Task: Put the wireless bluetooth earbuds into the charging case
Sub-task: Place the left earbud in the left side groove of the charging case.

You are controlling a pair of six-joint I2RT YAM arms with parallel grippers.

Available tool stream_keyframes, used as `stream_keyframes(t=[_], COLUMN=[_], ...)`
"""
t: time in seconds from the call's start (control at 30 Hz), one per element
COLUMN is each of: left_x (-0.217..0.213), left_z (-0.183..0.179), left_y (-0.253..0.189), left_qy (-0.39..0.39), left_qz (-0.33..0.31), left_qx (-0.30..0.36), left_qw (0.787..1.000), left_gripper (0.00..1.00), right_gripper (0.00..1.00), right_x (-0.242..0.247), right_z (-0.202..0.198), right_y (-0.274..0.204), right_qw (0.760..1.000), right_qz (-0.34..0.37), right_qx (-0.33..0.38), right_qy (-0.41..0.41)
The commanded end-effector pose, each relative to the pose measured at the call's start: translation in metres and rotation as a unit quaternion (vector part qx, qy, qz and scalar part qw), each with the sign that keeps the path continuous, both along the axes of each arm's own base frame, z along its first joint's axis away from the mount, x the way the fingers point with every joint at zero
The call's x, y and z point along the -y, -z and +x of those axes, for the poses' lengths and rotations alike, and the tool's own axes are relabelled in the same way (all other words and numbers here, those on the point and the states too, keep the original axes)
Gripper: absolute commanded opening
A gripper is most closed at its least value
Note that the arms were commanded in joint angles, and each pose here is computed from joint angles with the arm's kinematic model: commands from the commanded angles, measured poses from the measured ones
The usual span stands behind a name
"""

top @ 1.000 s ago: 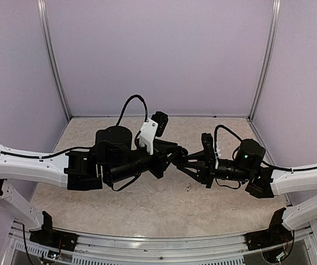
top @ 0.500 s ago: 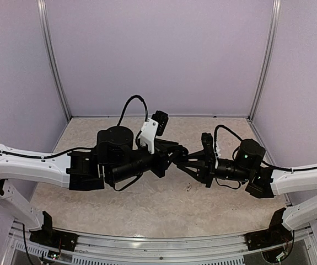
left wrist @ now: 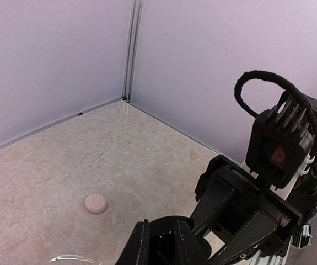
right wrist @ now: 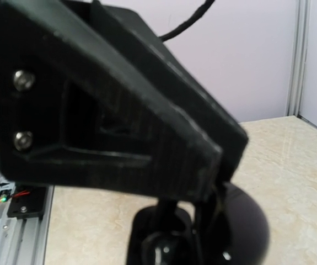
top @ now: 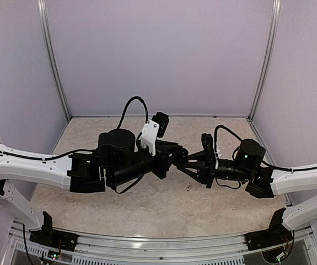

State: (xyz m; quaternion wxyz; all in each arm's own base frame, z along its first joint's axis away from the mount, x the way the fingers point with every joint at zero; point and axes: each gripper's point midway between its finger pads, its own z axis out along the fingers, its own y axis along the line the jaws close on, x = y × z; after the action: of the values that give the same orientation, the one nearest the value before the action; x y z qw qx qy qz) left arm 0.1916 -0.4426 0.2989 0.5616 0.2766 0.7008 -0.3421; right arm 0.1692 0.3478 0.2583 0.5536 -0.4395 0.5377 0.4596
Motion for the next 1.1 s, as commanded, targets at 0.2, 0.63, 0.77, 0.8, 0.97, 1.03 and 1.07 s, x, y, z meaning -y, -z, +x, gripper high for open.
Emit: stream_keyframes(t=[0.2,0.63,0.77,0.8,0.97,1.03,1.07], left_x=[-0.005,-0.008,-0.005,-0.004,-0.002,-0.003,-0.003], left_z=[-0.002,-0.008,-0.010,-0.011,-0.011,-0.011,-0.011], left_y=[0.022,0.022,0.025,0.026,0.030,0.028,0.028], left_qy=[-0.008,0.007,0.015,0.017,0.018,0.016,0.016], left_qz=[0.050,0.059,0.058,0.057,0.054,0.051,0.050], left_qx=[0.017,0.031,0.025,0.023,0.011,0.008,0.006], left_qw=[0.999,0.998,0.998,0.998,0.998,0.999,0.999], left_gripper=[0.15,0.15,0.15,0.15,0.15,0.15,0.15], right_gripper=[0.00,0.00,0.00,0.00,0.00,0.00,0.00], right_x=[0.002,0.009,0.008,0.008,0.010,0.011,0.011], right_z=[-0.022,-0.024,-0.025,-0.025,-0.023,-0.023,-0.023], right_y=[-0.038,-0.042,-0.043,-0.043,-0.046,-0.045,-0.045], right_qw=[0.996,0.995,0.995,0.995,0.994,0.994,0.994], right_qz=[0.062,0.076,0.077,0.077,0.079,0.078,0.077], right_qx=[0.039,0.039,0.042,0.042,0.058,0.066,0.070], right_qy=[-0.049,-0.053,-0.057,-0.057,-0.045,-0.043,-0.042])
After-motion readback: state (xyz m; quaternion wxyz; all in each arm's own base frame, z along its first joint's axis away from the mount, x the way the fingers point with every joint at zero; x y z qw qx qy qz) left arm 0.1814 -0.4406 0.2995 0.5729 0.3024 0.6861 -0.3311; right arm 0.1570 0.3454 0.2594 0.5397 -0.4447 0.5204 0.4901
